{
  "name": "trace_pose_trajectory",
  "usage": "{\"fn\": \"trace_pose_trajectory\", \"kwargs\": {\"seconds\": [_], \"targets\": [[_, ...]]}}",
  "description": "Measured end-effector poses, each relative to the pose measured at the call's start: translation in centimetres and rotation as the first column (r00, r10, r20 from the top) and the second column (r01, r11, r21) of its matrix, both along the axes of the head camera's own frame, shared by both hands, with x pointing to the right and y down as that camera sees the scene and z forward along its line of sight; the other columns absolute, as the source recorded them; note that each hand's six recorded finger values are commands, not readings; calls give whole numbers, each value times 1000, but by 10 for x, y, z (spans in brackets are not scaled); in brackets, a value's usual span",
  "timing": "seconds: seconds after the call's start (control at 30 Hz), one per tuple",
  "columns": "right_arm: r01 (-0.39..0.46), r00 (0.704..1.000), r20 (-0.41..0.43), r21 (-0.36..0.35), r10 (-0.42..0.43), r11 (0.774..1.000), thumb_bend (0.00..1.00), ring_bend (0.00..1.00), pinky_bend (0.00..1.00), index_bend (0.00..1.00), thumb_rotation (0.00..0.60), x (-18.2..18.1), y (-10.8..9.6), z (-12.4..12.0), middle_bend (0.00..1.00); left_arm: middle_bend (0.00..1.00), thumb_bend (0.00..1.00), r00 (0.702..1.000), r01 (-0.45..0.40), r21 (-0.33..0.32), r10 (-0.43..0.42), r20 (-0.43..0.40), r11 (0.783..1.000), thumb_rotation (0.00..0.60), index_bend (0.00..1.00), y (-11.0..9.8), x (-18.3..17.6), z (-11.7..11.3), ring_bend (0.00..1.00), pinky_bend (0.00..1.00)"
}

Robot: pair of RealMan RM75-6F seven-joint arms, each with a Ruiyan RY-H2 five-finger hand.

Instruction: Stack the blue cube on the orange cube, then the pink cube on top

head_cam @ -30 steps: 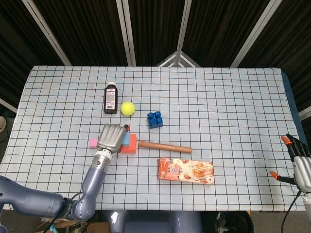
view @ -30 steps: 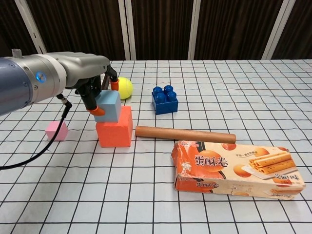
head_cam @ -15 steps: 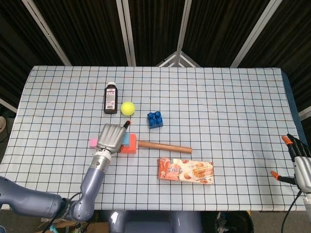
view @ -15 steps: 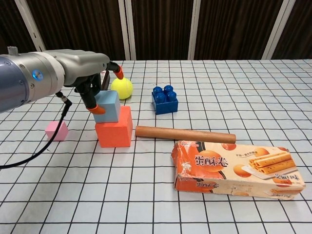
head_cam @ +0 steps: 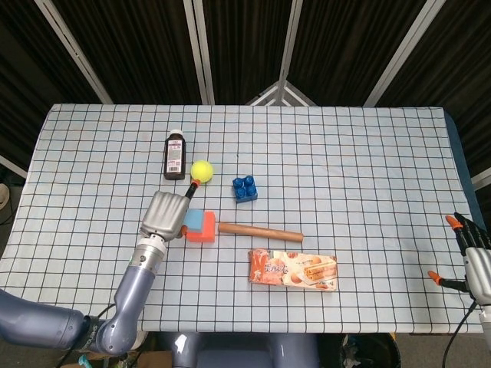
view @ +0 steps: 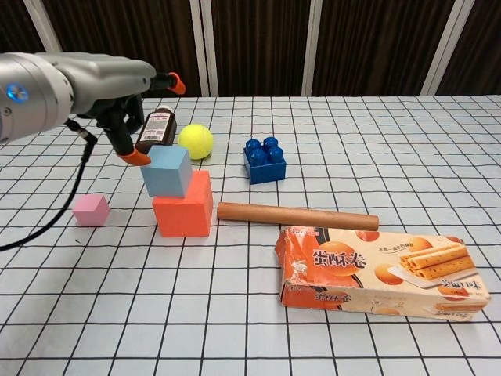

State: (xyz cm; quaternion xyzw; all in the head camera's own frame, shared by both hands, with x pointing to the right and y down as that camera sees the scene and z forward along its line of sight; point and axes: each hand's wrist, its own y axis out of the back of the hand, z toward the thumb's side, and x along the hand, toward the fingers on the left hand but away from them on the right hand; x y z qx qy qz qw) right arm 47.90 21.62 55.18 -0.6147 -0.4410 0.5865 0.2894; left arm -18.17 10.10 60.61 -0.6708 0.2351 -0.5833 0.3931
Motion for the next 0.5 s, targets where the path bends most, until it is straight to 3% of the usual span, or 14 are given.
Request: {"fn": "trace_pose_trajectory", "kwargs": {"seconds": [0.2,0.5], "targets": [[1,1000,-6,-8,-1,1000,129,29,103,0,600,-2,0,1,7,842,285,1000,8,19,-8,10,1000,600,53,-1,-18,-12,812,863],[-1,1000,-13,-10,1,1000,128,29,103,0,600,-3,0,2,7,843,284,1000,-23,-24,23,11,999,600,146,6,-16,4,813,864]]}}
